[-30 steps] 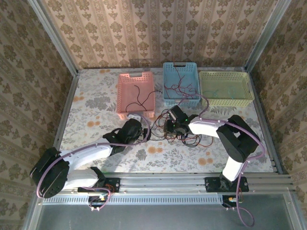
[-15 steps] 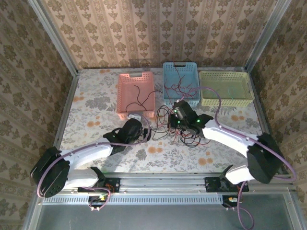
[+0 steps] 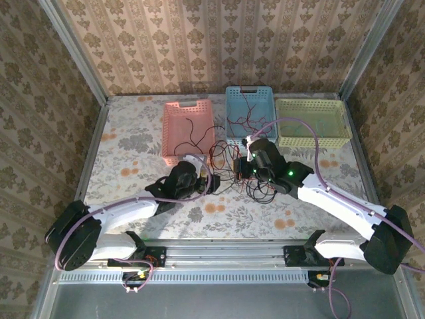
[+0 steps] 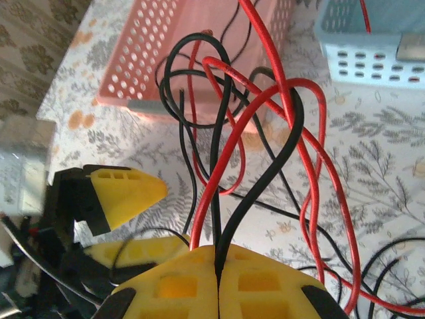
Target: Untangle the cables
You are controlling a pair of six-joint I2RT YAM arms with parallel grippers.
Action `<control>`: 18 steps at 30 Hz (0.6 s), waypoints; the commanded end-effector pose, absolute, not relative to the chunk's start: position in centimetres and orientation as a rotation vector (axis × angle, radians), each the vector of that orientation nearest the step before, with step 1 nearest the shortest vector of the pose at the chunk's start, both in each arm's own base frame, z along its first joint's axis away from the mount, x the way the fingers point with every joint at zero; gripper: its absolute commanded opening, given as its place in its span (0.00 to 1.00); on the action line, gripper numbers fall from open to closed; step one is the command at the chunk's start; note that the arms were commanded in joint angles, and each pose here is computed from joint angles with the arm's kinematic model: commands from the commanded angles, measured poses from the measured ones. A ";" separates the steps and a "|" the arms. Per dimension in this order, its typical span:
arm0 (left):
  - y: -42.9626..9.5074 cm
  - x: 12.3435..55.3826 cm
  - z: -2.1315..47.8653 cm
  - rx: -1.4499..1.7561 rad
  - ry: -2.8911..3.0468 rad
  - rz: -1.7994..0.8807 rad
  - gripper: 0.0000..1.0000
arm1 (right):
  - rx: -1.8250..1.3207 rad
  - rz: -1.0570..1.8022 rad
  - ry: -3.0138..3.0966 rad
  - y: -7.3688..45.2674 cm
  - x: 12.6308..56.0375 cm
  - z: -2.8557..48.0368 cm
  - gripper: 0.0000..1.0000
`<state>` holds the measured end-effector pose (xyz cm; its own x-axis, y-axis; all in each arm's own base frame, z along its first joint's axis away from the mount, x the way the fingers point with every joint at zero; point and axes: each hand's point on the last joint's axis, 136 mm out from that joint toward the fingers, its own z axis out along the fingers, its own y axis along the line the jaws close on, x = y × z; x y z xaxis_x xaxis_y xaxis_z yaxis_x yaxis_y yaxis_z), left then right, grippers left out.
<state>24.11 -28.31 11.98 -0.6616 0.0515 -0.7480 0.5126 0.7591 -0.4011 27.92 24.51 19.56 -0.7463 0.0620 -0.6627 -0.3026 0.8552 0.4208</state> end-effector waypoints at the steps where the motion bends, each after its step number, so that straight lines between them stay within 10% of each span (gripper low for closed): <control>1: -30.0 23.7 12.6 0.464 2.138 -0.902 0.20 | -0.192 0.725 2.287 24.7 27.3 20.1 0.07; 3: -29.9 23.9 12.4 0.453 2.145 -0.893 0.00 | -0.192 0.722 2.273 24.4 27.2 20.3 0.10; 9: -29.5 24.2 13.1 0.449 2.131 -0.863 0.00 | -0.182 0.676 2.270 23.3 27.0 19.8 0.21; 15: -28.8 24.6 13.5 0.440 2.133 -0.808 0.00 | -0.189 0.646 2.285 22.9 27.0 18.3 0.02; 18: -28.2 25.3 12.4 0.404 2.182 -0.734 0.05 | -0.168 0.589 2.316 22.1 27.8 16.6 0.27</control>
<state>24.17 -28.85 12.28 -0.6493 0.0440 -0.7593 0.5320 0.7397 -0.4121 26.77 22.90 17.61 -0.7375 0.0536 -0.6733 -0.3068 0.8615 0.4047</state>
